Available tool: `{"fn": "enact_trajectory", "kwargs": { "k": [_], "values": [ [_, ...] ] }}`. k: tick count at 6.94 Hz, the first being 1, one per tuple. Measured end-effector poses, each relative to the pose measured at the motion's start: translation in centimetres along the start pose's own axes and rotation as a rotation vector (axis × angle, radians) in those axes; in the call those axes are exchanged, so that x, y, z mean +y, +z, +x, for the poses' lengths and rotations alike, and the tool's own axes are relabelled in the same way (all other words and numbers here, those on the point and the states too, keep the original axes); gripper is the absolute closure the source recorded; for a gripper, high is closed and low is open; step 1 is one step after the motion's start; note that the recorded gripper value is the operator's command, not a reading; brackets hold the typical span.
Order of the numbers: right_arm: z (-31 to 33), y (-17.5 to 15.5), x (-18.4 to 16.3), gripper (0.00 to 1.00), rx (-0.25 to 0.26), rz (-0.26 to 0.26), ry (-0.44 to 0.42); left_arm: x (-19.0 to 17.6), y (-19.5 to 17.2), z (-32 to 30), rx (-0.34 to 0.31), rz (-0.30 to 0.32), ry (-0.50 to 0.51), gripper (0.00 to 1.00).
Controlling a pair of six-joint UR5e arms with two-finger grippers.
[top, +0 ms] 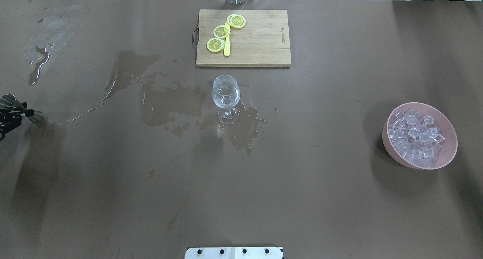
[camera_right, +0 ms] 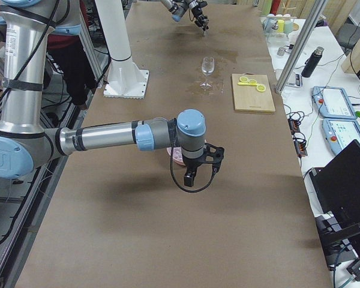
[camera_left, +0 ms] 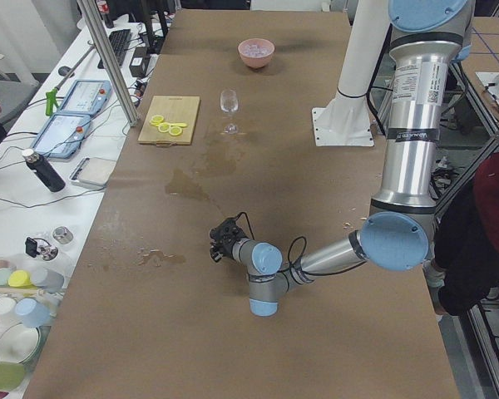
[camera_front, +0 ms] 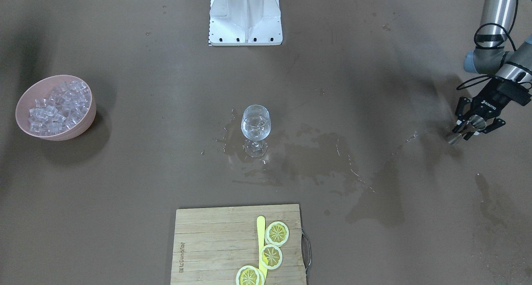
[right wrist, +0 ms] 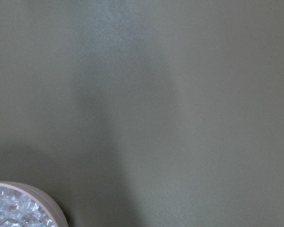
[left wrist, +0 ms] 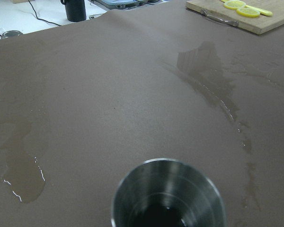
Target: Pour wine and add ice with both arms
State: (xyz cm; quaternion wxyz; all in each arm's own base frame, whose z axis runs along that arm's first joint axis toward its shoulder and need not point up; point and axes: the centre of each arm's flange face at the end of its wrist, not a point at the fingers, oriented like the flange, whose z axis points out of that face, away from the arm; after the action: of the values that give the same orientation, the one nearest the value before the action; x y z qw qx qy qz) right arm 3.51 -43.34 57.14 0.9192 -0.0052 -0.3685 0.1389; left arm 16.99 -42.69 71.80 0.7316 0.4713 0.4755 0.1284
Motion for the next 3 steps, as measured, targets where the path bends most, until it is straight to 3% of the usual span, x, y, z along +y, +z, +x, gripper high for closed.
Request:
{"fn": "enact_trajectory", "kwargs": {
  "k": [3],
  "values": [
    [0.27, 0.09, 0.22, 0.0, 0.003, -0.002, 0.004, -0.06, 0.06, 0.01, 0.0, 0.0, -0.001, 0.6]
  ]
}}
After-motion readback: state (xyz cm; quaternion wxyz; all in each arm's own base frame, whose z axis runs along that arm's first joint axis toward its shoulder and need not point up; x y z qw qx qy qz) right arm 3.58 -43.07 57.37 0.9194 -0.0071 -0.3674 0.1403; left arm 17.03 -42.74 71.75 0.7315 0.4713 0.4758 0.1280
